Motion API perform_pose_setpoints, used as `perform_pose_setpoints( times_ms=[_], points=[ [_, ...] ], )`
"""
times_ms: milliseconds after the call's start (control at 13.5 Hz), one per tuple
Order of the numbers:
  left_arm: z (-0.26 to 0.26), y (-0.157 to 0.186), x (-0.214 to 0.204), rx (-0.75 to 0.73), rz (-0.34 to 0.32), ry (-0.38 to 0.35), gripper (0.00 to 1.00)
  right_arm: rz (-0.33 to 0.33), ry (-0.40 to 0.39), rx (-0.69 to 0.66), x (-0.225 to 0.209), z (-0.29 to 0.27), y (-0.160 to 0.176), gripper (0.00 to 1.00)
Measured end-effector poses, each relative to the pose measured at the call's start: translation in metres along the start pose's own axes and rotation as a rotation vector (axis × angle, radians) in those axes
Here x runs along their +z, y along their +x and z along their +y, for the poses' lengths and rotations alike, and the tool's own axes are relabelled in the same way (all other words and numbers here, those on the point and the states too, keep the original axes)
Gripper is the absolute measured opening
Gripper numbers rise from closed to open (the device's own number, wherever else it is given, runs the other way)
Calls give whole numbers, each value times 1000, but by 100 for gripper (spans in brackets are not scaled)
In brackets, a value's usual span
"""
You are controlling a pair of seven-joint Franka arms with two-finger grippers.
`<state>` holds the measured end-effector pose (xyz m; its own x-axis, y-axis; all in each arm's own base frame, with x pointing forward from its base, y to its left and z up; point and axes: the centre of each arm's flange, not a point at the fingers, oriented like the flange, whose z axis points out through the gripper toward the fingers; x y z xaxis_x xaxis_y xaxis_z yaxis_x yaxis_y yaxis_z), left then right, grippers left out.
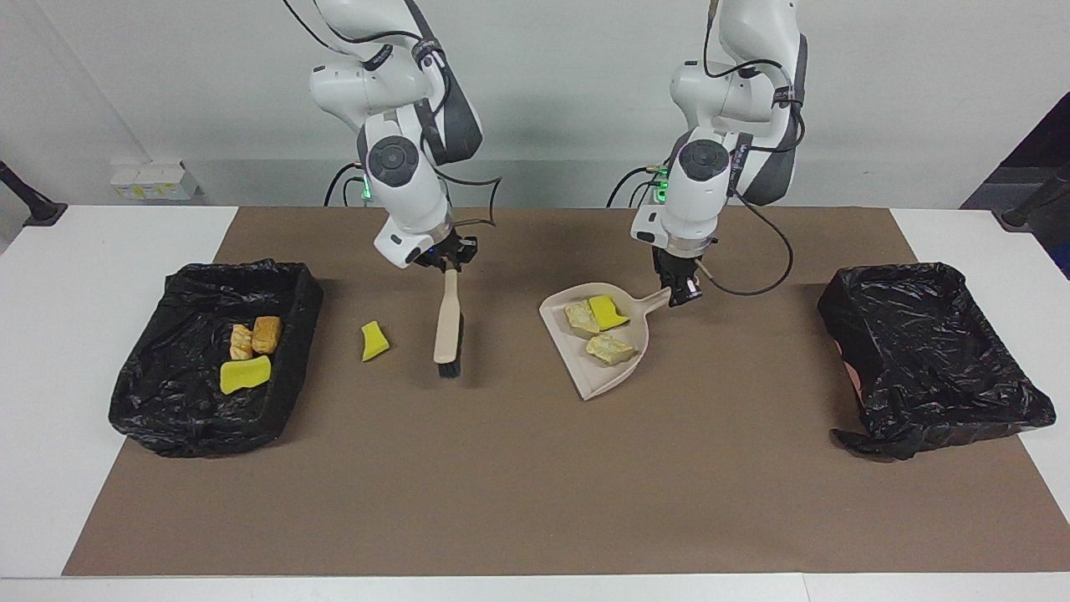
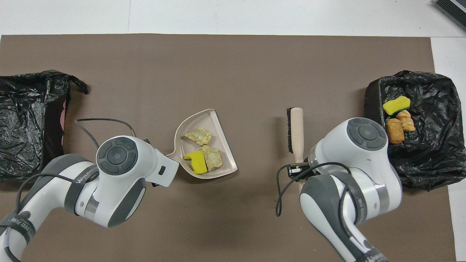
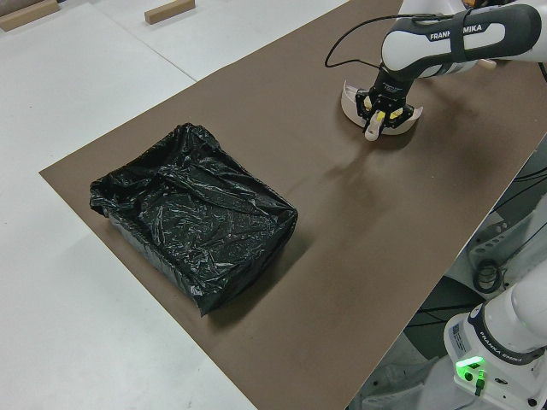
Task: Sweep and dump trash in bin
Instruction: 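Sweep the last yellow sponge into the dustpan with the right gripper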
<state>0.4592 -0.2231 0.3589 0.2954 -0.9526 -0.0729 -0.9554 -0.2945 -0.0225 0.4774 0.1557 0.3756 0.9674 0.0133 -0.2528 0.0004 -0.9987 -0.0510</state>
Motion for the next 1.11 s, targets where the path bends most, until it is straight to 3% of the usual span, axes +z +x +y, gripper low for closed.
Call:
perform_pose_setpoints(
  times_ms=[297,520,817,1114],
  points=[
    [0,0,0,0,0,-1,31,-87,-121,83,2,60,0,26],
    [0,0,1,-2,0,-2,31,-98,-237,128,2,79,-3,26],
    [0,0,1,-2,0,-2,31,-115,-296,160,8,110,-9,26],
    [1,-1,1,-3,-1,-3,31,-138,-298,166,26,121,-19,26]
  ],
)
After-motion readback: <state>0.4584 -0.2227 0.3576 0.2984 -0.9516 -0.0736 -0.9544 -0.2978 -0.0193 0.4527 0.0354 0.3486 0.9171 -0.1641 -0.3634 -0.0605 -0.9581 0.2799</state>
